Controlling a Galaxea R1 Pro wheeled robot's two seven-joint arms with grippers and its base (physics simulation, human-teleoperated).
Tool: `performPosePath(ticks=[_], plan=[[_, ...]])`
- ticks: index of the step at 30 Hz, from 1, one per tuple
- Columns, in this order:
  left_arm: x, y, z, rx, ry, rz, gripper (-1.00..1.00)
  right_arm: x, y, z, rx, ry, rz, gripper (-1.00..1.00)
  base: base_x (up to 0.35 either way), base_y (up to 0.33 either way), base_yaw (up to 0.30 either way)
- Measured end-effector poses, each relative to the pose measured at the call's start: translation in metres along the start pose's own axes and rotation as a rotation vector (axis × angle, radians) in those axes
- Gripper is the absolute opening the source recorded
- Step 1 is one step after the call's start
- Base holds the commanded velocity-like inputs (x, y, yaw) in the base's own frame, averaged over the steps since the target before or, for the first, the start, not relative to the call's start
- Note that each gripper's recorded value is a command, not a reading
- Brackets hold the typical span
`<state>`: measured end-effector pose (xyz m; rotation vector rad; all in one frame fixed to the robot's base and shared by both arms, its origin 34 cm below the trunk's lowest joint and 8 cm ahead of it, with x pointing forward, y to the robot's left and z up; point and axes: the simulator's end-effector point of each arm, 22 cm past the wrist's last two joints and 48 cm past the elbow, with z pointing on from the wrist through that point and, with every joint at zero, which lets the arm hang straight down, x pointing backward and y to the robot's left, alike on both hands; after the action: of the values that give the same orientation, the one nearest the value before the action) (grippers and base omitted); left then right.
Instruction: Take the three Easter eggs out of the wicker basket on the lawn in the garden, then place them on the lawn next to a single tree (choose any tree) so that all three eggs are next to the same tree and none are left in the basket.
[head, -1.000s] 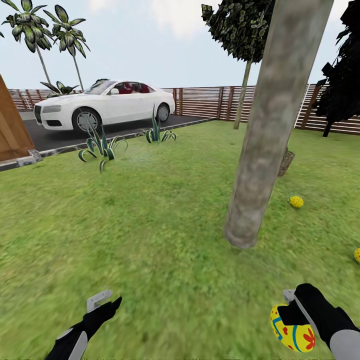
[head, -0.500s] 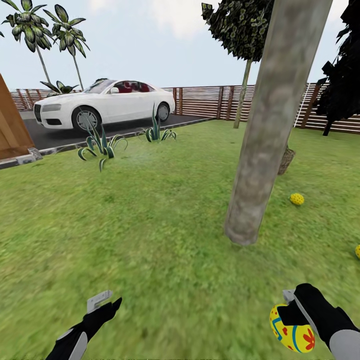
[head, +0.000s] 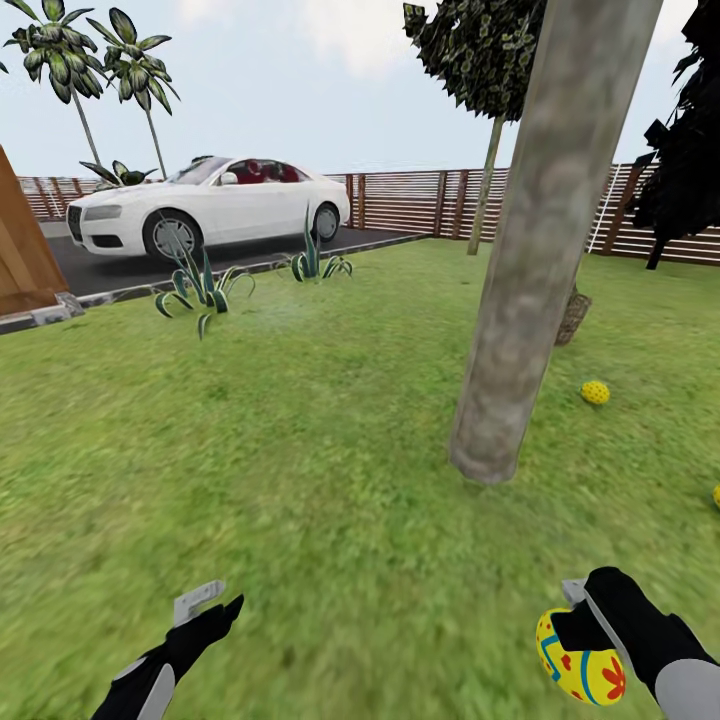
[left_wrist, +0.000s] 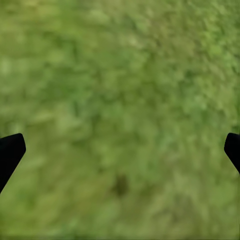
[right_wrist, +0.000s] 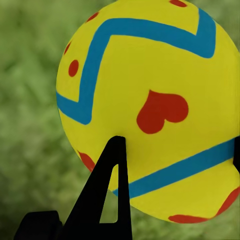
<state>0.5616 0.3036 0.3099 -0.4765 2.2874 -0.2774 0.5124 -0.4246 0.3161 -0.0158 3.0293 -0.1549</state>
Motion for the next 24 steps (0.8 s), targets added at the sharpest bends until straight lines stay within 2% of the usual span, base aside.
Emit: performPosePath(ticks=[9,24], plan=[[0.017,0.007,0.010,0.001,0.000,-0.001,1.00,0.008,0.002,0.019,0.001,0.001,-0.001,-1.00,0.000,0.000,0.000],[0.046,0.021,0.020,-0.024,0.055,-0.005,1.00,0.025,0.010,0.046,-0.005,0.063,-0.012,-1.00,0.000,0.000,0.000]])
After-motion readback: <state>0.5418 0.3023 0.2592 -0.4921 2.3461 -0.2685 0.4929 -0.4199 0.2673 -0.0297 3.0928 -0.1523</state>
